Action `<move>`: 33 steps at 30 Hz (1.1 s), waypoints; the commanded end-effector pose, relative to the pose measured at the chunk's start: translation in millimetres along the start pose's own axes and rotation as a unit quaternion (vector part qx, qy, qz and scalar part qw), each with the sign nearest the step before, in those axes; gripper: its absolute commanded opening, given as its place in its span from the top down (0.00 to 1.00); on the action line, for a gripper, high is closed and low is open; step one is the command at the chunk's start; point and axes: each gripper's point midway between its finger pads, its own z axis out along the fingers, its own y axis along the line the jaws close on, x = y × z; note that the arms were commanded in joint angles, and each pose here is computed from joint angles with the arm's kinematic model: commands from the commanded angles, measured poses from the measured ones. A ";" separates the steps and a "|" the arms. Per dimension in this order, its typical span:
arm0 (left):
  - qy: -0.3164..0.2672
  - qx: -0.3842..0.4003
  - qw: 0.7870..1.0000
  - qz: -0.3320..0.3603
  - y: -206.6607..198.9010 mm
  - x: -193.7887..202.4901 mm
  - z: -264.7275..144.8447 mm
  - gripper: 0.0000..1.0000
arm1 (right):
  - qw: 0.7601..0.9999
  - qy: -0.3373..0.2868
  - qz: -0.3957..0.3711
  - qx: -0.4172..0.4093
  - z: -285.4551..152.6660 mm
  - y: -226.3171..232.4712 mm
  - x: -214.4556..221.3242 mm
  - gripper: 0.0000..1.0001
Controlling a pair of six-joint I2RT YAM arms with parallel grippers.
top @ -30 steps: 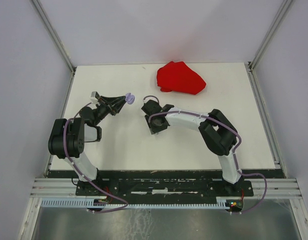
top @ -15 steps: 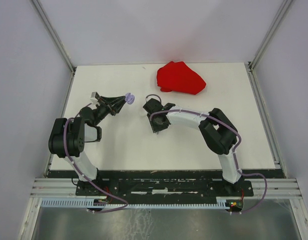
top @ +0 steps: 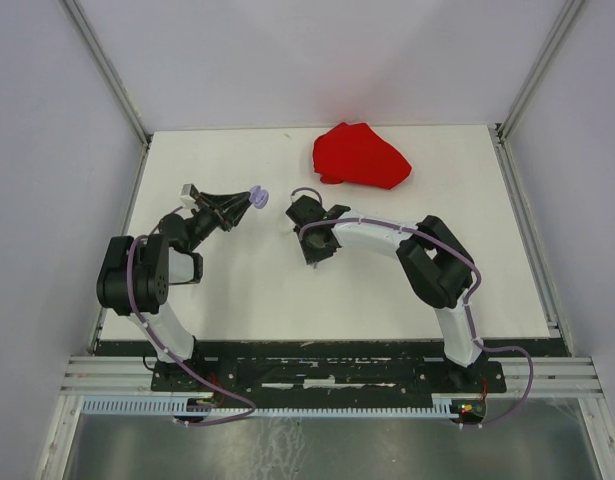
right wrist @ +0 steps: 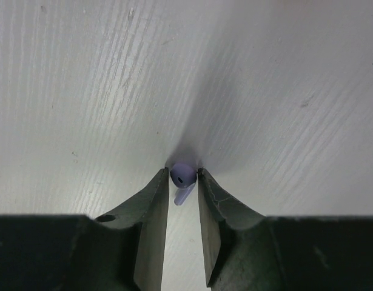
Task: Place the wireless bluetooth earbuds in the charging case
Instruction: Pick up the earbud from the center of the board.
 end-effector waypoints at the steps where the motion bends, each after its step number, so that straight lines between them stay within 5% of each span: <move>1: 0.015 0.024 1.000 0.014 -11.7 6.0 -3.0 0.97 | 1.000 -0.002 0.007 0.000 1.2 1.9 -6.2 0.68; 13: 0.012 0.018 1.000 0.017 -10.0 6.0 -3.4 0.97 | 0.999 -0.047 -0.019 0.007 -15.5 -3.8 -30.0 0.78; 26: 0.027 -0.008 0.999 0.017 0.2 24.2 5.5 0.97 | 0.960 -0.272 -0.059 0.000 -113.3 -27.7 -137.8 0.84; 33: 0.055 -0.015 0.998 0.007 8.6 47.5 21.9 0.97 | 0.907 -0.408 -0.092 -0.046 -164.8 -26.7 -170.6 0.86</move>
